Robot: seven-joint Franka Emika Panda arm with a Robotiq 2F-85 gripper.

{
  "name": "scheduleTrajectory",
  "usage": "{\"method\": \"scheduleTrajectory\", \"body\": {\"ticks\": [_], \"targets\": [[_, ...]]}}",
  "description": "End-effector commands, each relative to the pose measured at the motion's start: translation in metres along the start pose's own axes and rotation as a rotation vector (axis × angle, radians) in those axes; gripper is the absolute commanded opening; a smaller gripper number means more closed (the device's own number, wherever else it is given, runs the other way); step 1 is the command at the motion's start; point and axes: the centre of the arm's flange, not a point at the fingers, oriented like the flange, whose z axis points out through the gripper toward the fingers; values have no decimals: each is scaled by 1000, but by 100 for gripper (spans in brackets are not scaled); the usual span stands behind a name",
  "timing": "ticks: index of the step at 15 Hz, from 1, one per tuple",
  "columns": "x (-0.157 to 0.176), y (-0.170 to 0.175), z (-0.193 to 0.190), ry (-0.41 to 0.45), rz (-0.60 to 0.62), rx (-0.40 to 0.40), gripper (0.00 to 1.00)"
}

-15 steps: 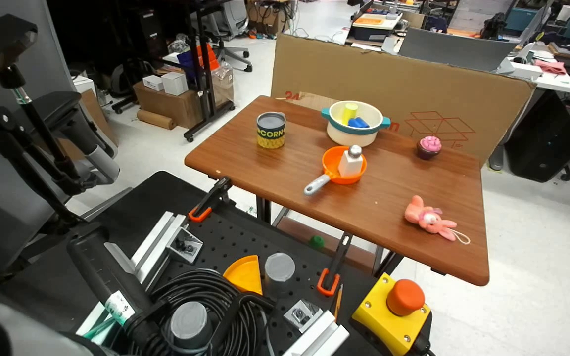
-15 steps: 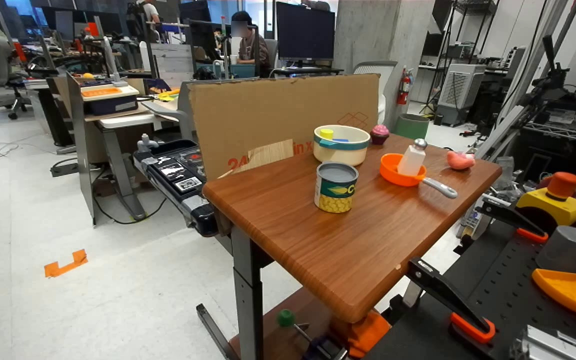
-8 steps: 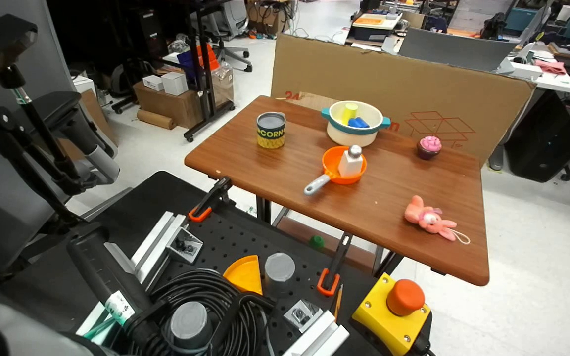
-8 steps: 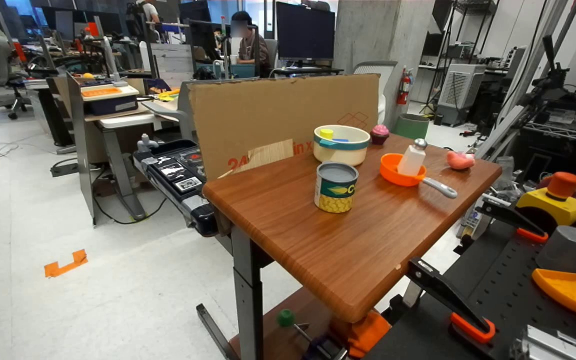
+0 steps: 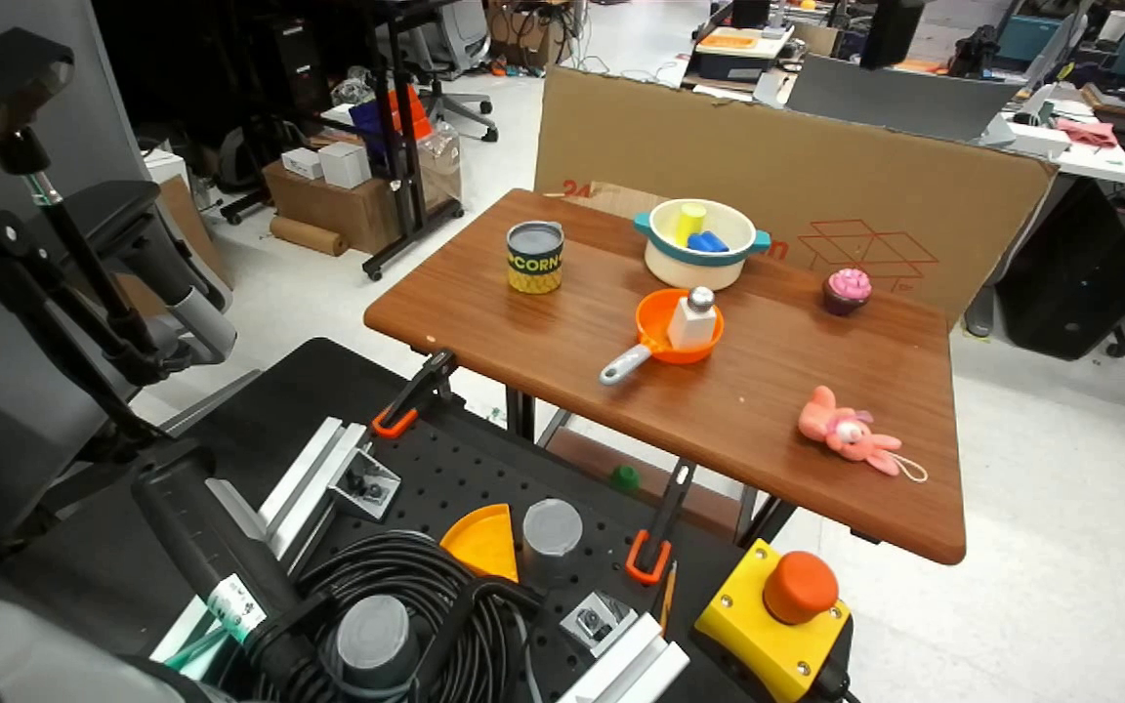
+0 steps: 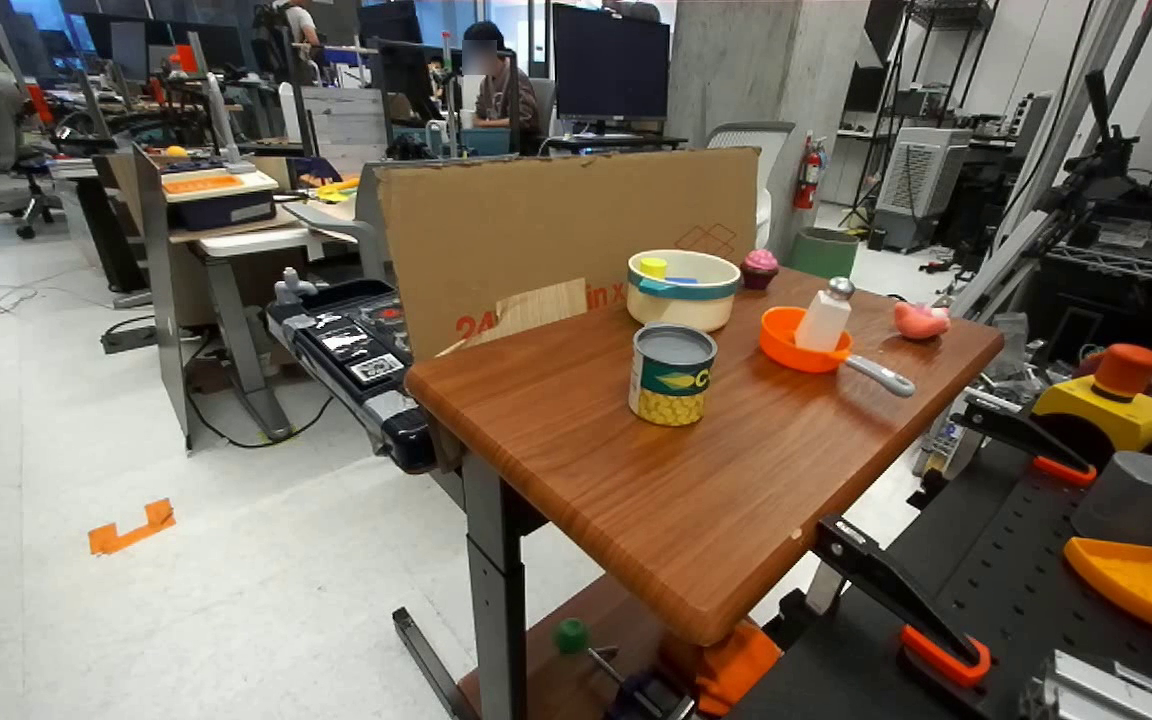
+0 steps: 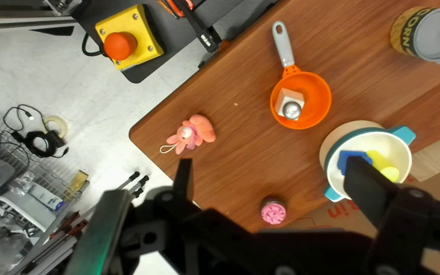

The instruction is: Remove the shaker from the pot

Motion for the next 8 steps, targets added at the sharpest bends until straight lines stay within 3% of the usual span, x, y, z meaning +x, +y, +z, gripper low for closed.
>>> {"method": "scheduleTrajectory", "body": {"ticks": [1, 8], "targets": [[23, -4, 15, -14, -9, -33, 100], [50, -28, 61, -118, -72, -54, 100]]}}
